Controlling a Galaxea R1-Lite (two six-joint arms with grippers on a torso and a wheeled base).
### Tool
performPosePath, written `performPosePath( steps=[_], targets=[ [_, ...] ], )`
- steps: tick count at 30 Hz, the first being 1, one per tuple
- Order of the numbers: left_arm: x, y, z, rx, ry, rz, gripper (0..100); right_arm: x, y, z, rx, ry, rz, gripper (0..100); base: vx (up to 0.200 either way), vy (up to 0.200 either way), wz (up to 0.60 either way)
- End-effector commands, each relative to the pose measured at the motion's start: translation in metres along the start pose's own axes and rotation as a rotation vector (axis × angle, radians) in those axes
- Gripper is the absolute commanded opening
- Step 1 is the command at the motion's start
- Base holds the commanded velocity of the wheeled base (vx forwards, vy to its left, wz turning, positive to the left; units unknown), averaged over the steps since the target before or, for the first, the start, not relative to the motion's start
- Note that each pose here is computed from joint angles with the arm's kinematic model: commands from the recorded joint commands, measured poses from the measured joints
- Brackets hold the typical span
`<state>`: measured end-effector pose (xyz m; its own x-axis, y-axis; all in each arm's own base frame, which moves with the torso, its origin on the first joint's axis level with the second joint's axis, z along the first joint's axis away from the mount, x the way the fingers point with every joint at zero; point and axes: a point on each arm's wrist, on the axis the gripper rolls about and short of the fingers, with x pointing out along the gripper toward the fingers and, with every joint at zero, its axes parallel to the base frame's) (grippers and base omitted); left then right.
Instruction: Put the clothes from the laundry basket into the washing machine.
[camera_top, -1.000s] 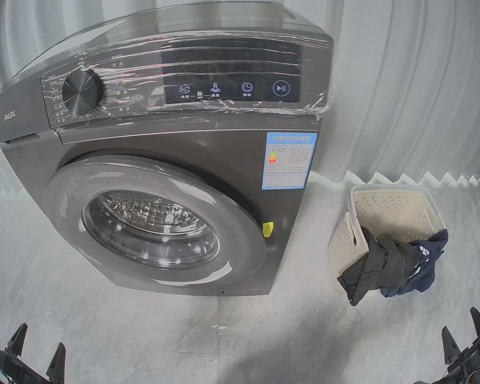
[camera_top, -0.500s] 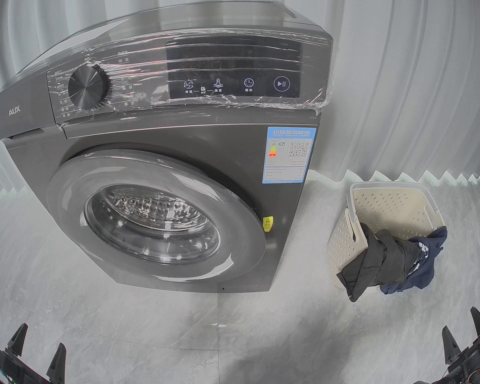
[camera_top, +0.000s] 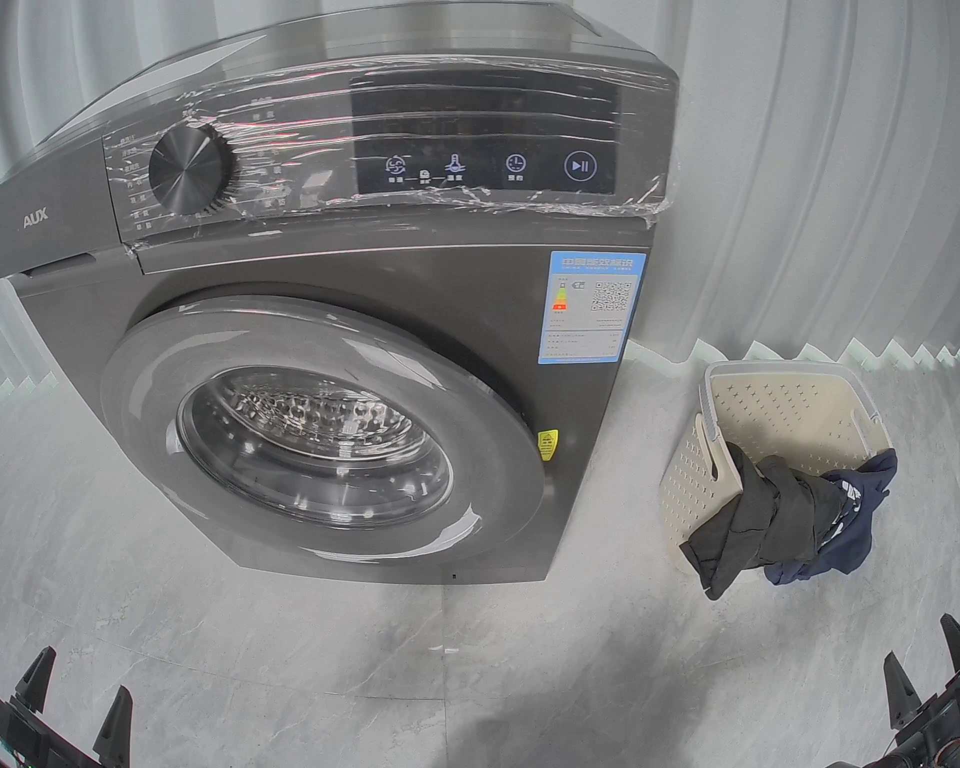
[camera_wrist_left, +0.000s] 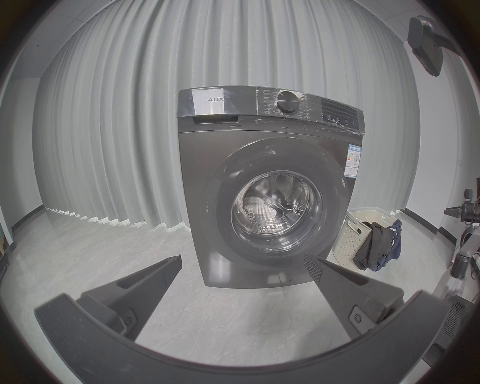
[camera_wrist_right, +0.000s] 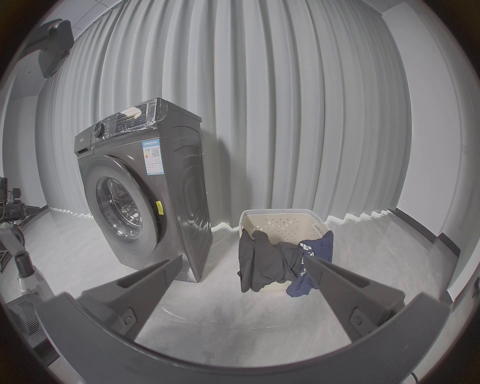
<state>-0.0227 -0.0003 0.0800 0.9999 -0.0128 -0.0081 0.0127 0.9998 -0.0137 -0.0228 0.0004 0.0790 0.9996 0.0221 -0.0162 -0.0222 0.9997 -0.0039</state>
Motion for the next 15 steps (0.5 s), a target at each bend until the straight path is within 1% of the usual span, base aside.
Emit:
performPosePath(
  steps=[1,4,15],
  targets=[
    [-0.0002,0.0001,-0.0049,0.001,-0.002,-0.001,100,-0.0003,0.0,-0.0031,0.0,-0.004,0.001,100,0.0,0.2,0.0],
    [-0.0002,0.0001,-0.0049,0.001,-0.002,0.0,100,-0.0003,0.0,-0.0031,0.0,-0.004,0.001,100,0.0,0.2,0.0],
    [-0.0002,0.0001,-0.0049,0.003,-0.002,0.004,100,-0.0003,0.0,-0.0031,0.0,-0.004,0.001,100,0.0,0.0,0.0]
  ],
)
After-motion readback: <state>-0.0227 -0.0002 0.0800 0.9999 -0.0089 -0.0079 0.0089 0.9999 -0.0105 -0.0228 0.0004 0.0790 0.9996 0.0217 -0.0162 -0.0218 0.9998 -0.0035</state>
